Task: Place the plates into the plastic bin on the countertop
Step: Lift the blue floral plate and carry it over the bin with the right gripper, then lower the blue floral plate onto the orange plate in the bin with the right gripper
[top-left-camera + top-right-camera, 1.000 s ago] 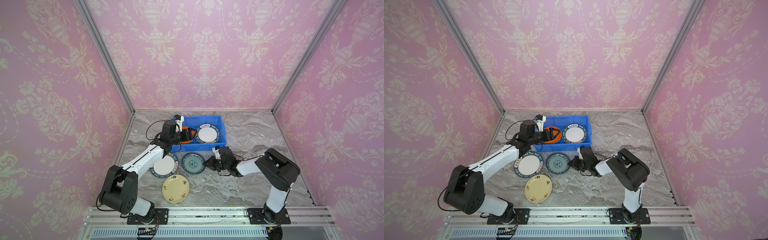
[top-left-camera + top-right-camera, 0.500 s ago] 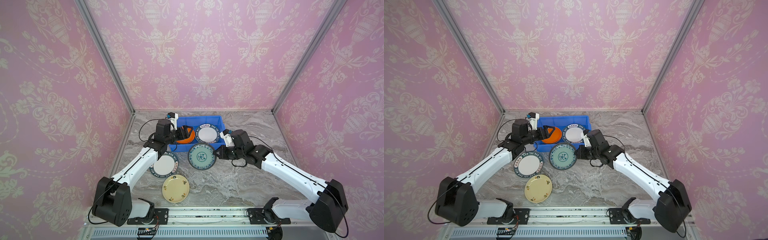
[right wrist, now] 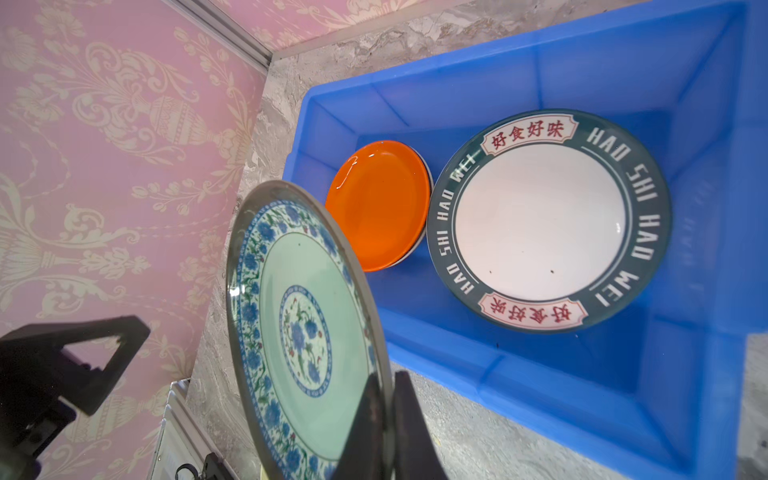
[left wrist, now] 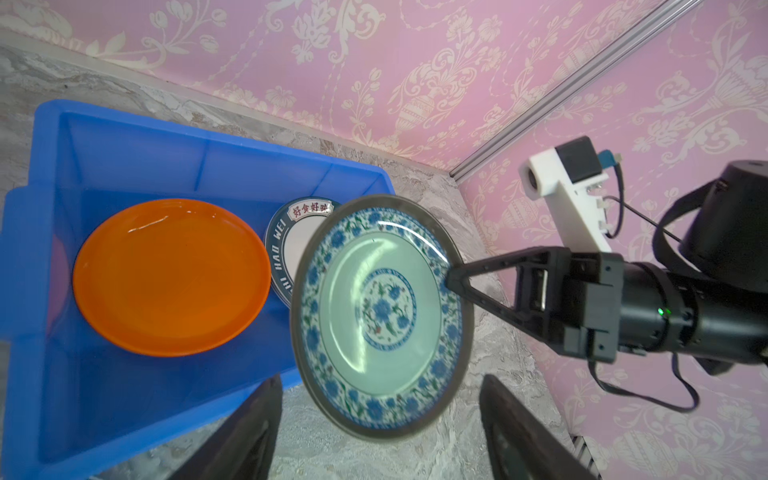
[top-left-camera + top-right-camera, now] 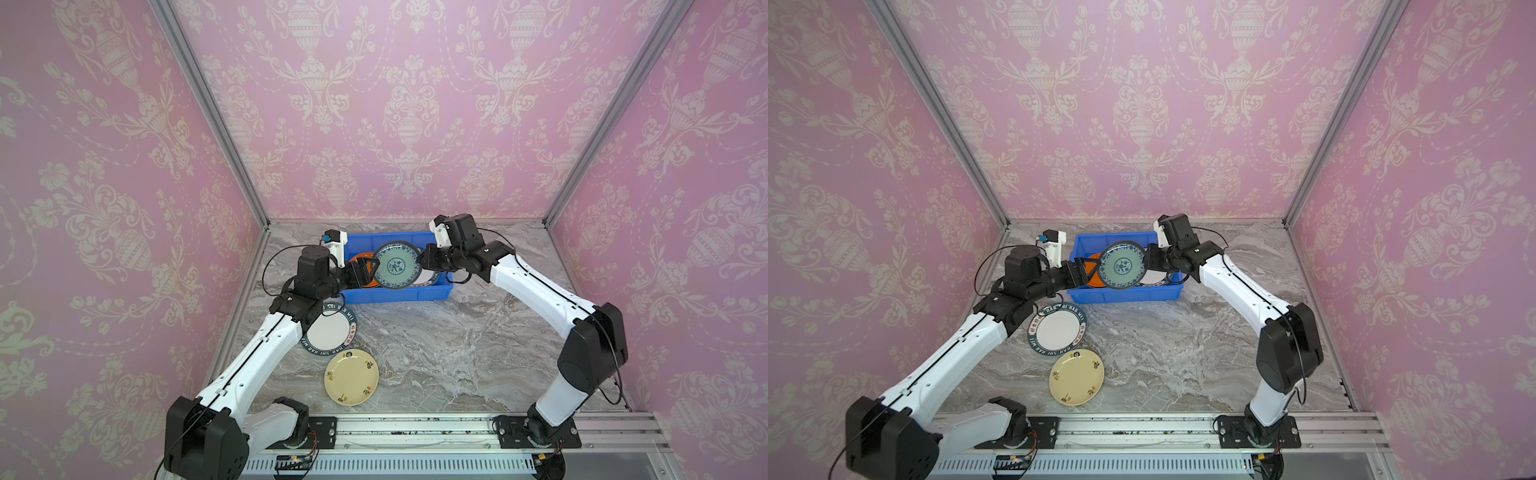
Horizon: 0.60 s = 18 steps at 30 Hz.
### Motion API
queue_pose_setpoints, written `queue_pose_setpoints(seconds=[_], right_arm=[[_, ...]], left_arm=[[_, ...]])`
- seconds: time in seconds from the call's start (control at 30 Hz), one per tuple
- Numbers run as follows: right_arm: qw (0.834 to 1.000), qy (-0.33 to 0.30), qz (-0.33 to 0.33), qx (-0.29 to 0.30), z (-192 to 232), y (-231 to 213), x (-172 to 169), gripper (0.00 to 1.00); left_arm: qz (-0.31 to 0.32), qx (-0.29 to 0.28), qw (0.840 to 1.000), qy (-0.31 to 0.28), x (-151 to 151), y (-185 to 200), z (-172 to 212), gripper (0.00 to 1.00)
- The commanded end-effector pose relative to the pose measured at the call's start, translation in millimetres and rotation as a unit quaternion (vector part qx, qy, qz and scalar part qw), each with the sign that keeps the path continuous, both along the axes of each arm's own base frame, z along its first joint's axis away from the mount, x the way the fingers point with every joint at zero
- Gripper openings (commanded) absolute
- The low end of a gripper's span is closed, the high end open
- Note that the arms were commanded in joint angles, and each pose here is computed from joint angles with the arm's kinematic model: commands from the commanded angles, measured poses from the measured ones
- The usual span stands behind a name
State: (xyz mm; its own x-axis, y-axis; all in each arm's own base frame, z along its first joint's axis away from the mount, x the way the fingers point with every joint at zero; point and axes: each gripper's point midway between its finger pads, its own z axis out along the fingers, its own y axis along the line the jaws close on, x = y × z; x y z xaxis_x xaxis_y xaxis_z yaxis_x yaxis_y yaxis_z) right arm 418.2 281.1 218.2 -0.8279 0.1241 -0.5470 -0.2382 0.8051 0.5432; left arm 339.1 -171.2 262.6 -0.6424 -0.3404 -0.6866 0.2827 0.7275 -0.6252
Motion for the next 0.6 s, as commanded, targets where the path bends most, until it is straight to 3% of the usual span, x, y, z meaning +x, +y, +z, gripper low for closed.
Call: queue_pose_setpoints(seconds=[0.0, 0.23, 0.57], right_arm=[[0.999, -0.034, 0.010, 0.035, 15.9, 22.9, 27.9, 0.00], [0.999, -0.014, 0.019, 0.049, -21.3, 51.9, 63.4, 0.00], [0.999, 0.021, 0.019, 0.037, -74.7, 85.6, 83.5, 0.00]], left_arm=[[0.001, 0.004, 0.999, 0.045, -24.7, 7.7, -24.4, 0.77], [-0.003, 0.008, 0.998, 0.063, -33.7, 9.0, -45.6, 0.77], [-0.015, -0.026, 0.999, 0.030, -26.7, 0.4, -42.3, 0.77]])
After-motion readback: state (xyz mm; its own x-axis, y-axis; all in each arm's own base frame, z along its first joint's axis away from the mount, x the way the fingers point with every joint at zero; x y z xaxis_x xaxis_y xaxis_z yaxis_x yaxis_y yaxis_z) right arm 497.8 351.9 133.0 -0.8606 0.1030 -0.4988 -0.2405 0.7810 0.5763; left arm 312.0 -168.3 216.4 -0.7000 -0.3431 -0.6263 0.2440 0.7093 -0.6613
